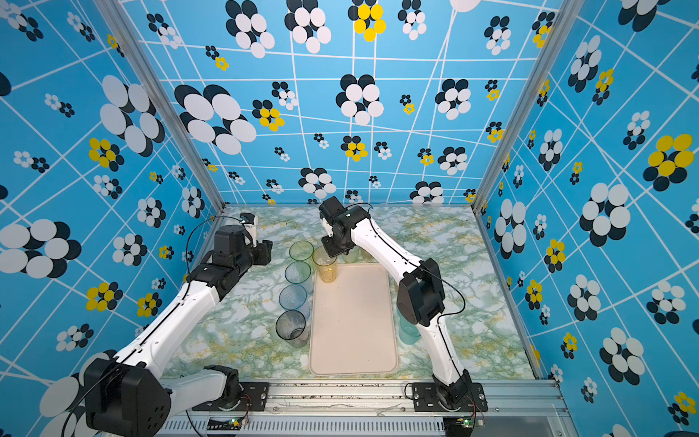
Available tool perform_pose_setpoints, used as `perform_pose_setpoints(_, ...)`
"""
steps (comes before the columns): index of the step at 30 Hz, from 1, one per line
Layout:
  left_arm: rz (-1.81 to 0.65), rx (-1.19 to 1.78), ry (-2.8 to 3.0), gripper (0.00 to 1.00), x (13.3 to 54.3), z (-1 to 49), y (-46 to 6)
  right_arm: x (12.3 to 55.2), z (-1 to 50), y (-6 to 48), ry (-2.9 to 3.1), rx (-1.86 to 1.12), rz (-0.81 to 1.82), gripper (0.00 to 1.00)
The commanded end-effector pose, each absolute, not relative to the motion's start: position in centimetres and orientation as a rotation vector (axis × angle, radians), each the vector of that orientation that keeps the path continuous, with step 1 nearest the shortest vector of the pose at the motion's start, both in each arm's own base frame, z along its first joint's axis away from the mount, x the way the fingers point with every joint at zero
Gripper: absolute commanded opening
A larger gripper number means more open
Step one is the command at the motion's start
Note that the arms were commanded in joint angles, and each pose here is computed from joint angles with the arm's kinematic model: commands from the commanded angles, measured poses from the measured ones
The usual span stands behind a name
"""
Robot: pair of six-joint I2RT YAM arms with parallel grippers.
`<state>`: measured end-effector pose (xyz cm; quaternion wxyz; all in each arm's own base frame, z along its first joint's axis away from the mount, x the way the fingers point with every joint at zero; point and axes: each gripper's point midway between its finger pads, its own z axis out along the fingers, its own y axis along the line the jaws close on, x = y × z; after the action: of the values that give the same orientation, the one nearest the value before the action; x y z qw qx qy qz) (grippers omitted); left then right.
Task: Place the glasses into the tray
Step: Place the glass on the tray.
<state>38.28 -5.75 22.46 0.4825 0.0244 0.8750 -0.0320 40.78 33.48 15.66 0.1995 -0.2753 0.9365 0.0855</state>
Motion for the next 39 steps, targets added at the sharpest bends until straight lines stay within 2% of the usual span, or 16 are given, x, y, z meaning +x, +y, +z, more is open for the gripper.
perform_pose_setpoints(1, -0.080, 0.068, 2.123, 0.61, 38.0, 23.3, -5.5, 41.1, 16.4, 33.5, 2.605, -0.751, 0.252, 0.14)
perform_pose_setpoints(7, -0.081, 0.067, 2.125, 0.61, 37.9, 23.3, -5.5, 40.8, 16.7, 33.3, 2.605, -0.753, 0.253, 0.23)
perform_pose_setpoints(13, -0.084, 0.066, 2.127, 0.61, 38.0, 23.2, -5.5, 40.8, 16.4, 33.2, 2.607, -0.752, 0.250, 0.25)
perform_pose_setpoints(27, -0.103, 0.077, 2.134, 0.60, 37.9, 23.0, -5.9, 40.9, 21.3, 31.9, 2.480, -0.684, 0.258, 0.30)
perform_pose_setpoints(32, -0.089, 0.096, 2.134, 0.60, 37.6, 23.2, -6.5, 41.1, 23.7, 27.8, 2.447, -0.570, 0.216, 0.29)
perform_pose_setpoints(39, -0.097, 0.146, 2.133, 0.60, 37.6, 23.5, -8.1, 38.6, 24.3, 17.3, 2.464, -0.285, 0.073, 0.29)
